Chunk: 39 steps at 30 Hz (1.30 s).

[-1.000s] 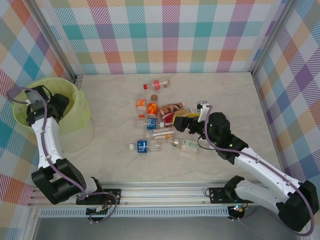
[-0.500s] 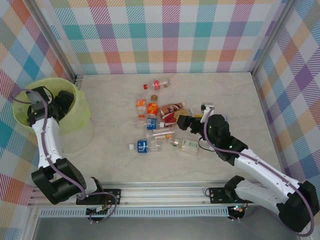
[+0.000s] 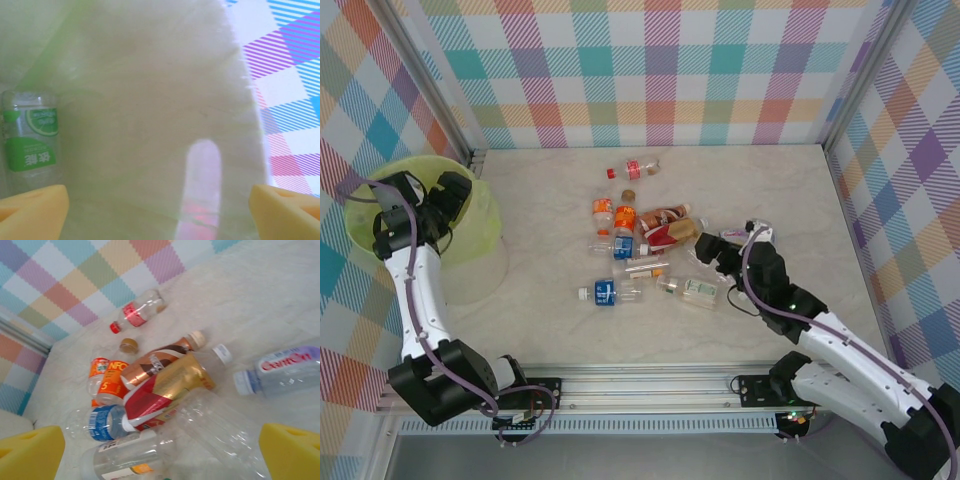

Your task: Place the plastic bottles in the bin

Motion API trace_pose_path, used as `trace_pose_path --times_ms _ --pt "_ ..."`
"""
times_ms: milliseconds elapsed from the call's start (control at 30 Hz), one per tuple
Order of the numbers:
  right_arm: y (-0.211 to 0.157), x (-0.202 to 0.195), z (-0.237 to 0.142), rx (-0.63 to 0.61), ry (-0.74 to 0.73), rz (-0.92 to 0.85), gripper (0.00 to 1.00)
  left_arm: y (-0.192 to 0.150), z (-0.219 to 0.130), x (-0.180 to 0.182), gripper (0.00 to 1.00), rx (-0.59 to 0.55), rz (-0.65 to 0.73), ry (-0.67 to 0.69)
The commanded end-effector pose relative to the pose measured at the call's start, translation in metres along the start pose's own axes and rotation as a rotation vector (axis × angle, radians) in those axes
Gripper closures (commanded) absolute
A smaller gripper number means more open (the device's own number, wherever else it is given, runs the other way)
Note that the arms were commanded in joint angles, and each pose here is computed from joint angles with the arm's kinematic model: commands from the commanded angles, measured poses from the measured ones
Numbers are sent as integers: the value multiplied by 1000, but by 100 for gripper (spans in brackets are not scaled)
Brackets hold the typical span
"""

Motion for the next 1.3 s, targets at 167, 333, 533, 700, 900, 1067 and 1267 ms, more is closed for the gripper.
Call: trace_pose_path --times_ms 167,333,533,700,900,1067,1267 --pt "-13 -61 -20 65 -295 193 0 2 -31 -45 2 -63 153 -61" --pt "-23 -66 -15 192 -265 142 0 -3 -45 -62 0 -95 198 -89" --pt "-26 -63 4 441 -342 -124 0 -19 -67 -96 0 -94 296 -189" --pt "-29 -63 29 552 -385 -306 0 -31 -80 -113 0 -75 338 -259" --pt "-36 -64 51 626 -368 -406 0 -55 -75 -133 0 55 351 -418" --pt "-39 -71 65 694 -387 -362 0 -72 -61 -143 0 167 347 -498" --pt "-46 -75 82 788 -361 -393 1 -88 -54 -152 0 229 373 -531"
Point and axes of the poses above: each hand's point on the last joint's axis, 136 mm out from that joint toward the fingers, its own z axis out along the fingers, its own x axis along the line the jaws close on, y = z × x, the point moved 7 cm from there along -z, back along the fingers, and after that the axes turned 6 degrees about z, right-handed, at the moved point
